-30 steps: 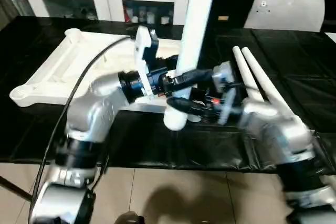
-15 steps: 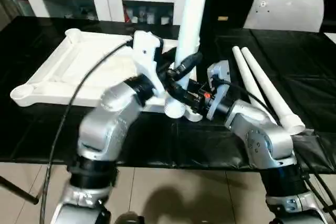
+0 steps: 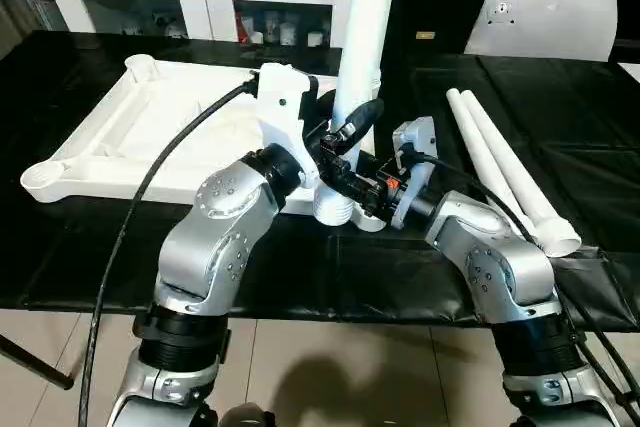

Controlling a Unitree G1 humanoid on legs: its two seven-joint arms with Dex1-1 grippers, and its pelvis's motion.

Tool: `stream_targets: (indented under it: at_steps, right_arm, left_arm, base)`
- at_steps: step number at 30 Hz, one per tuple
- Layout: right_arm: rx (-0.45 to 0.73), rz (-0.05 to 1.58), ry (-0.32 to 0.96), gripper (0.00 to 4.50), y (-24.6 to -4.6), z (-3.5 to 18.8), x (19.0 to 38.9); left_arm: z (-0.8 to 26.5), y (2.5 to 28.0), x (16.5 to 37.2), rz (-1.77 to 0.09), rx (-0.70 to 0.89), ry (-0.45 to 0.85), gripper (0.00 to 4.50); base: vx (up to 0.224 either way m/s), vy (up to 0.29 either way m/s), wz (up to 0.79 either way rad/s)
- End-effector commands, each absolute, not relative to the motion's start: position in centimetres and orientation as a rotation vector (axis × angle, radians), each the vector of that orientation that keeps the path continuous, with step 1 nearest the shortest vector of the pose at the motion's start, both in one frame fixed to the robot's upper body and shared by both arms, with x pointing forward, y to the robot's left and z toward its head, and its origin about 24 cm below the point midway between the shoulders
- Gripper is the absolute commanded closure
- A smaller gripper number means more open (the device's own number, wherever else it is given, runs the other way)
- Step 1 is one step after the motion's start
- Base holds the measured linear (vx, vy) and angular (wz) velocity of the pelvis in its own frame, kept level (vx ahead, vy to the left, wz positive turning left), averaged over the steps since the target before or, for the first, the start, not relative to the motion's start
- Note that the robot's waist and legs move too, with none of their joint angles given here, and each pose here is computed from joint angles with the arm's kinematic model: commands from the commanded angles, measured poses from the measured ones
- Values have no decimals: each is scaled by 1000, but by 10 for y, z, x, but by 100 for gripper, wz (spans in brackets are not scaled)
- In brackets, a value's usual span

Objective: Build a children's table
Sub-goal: Pick table leg

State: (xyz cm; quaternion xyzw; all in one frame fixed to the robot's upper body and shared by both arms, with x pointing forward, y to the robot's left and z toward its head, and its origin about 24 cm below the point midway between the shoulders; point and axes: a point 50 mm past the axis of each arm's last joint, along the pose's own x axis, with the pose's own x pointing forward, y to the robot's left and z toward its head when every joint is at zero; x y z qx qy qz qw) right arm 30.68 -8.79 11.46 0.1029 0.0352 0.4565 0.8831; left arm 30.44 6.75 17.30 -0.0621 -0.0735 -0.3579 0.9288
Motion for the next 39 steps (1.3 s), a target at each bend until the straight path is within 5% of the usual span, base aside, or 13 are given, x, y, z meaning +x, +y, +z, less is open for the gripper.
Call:
stream_targets:
  at_steps: [1, 8, 11, 19, 26, 34, 39]
  right_arm:
    - [185, 914, 37, 260, -91, 120, 311]
    - [163, 902, 40, 260, -91, 120, 312]
    - [186, 886, 47, 190, -94, 122, 315]
    - [223, 975, 36, 140, -102, 135, 312]
    - [282, 1053, 73, 60, -121, 150, 315]
    - [240, 1286, 151, 59, -127, 155, 302]
    - [249, 1389, 168, 101, -124, 159, 296]
  left_arm:
    - [170, 70, 306, -693, -117, -129, 264]
    - [168, 76, 312, -651, -138, -105, 264]
    - [169, 82, 319, -617, -216, -77, 264]
    - [180, 99, 334, -626, -311, -64, 264]
    - [191, 99, 334, -881, -400, -60, 264]
    - [208, 88, 318, -1231, -347, -82, 264]
    - [216, 80, 304, -1444, -292, -115, 264]
  base:
    - [0, 0, 0]
    - [0, 0, 0]
    - [0, 0, 0]
    - [0, 0, 0]
    - [0, 0, 0]
    - [0, 0, 0]
    - [0, 0, 0]
